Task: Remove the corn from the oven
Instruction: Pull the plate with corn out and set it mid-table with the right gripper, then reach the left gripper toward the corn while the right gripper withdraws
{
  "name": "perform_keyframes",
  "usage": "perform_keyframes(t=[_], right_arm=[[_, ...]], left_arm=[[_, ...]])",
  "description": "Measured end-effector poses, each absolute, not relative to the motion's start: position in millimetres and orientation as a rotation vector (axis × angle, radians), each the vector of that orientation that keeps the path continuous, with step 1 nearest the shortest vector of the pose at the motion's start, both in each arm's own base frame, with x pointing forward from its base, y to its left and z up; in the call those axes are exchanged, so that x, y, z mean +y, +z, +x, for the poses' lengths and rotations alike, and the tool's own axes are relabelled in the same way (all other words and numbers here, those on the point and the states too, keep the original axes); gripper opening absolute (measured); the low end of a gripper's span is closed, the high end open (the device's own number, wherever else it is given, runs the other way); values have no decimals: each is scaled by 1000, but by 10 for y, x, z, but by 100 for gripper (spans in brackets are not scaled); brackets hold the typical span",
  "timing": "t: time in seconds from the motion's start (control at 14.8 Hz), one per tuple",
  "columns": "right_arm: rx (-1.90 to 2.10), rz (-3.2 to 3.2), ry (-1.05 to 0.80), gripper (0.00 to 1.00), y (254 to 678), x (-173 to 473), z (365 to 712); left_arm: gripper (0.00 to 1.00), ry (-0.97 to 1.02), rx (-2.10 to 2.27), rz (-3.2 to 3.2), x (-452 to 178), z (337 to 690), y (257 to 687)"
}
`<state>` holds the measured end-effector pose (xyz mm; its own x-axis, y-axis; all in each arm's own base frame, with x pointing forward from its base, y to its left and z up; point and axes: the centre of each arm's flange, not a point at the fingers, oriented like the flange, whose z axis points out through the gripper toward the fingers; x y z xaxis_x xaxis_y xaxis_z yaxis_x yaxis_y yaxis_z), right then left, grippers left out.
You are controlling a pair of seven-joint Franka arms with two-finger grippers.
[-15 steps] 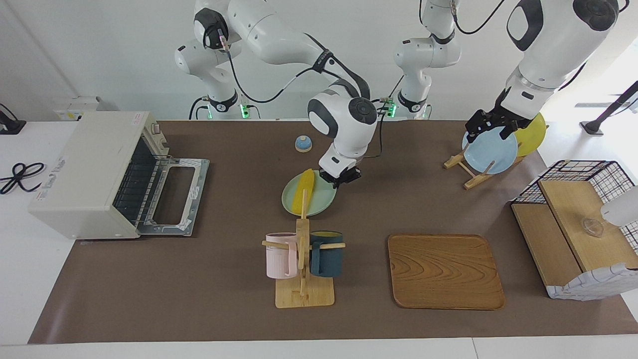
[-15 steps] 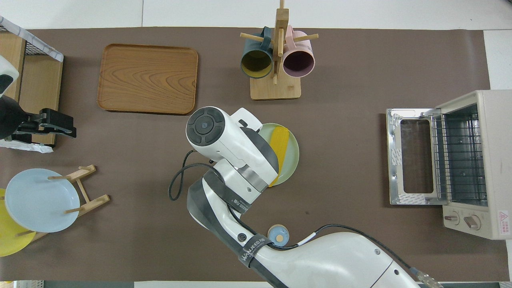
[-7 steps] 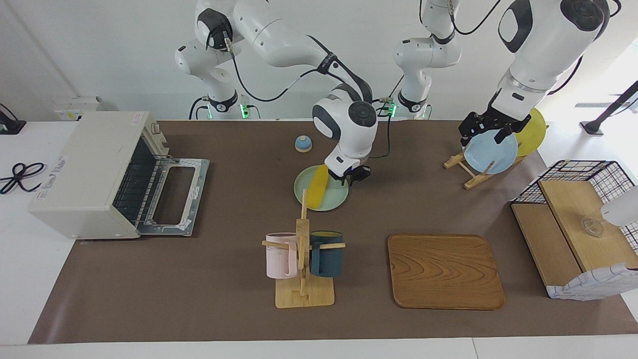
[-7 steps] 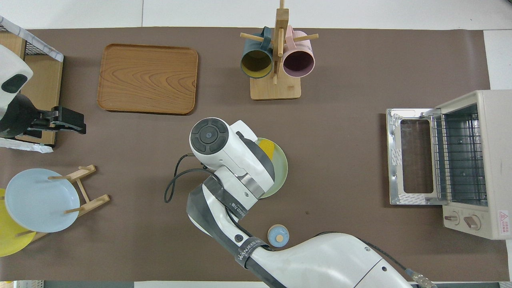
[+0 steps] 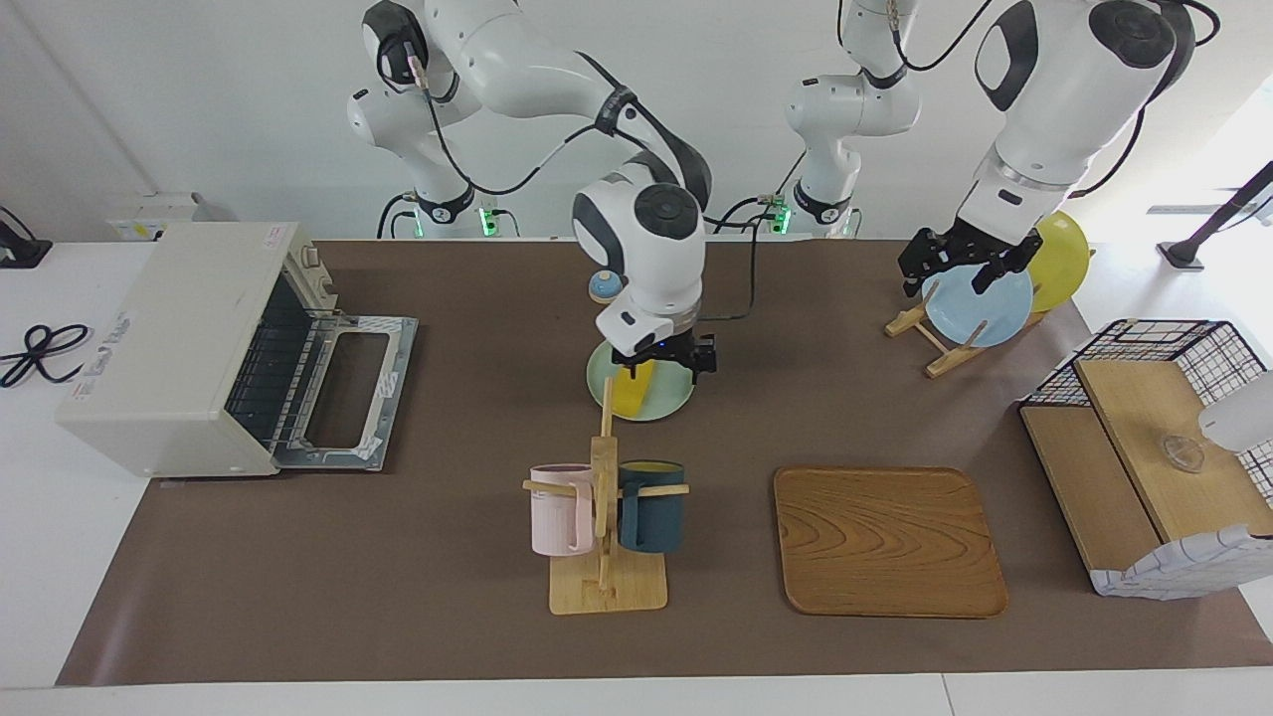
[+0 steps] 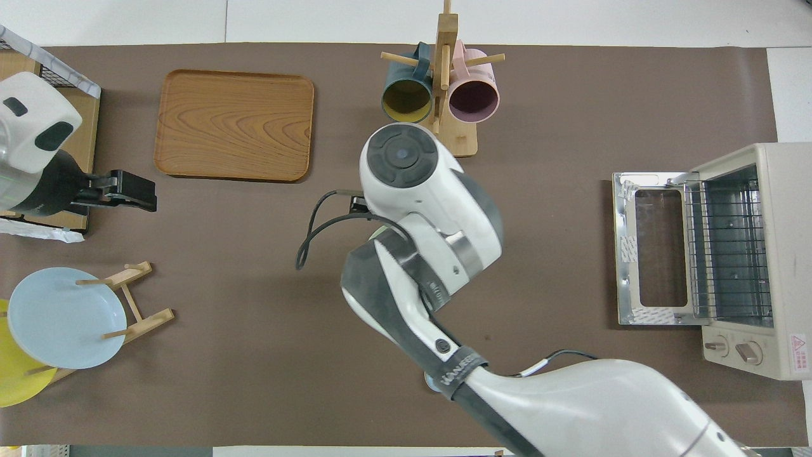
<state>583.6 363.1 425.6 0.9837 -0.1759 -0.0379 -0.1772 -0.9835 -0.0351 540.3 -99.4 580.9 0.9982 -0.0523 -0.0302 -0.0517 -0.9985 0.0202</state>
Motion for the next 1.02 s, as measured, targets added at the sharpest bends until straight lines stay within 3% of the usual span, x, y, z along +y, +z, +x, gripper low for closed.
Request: perform_keyframes(t=[0.34,1.02], right_arm=[[332,-3114,140,100,5133,2036,6060],[196,-3126,249,100,6152,370,5566]], left_arm=[[100,-32,-237,3044,-1709,5277,5510],[100,0,-375,2954,-3498,4945,4487]])
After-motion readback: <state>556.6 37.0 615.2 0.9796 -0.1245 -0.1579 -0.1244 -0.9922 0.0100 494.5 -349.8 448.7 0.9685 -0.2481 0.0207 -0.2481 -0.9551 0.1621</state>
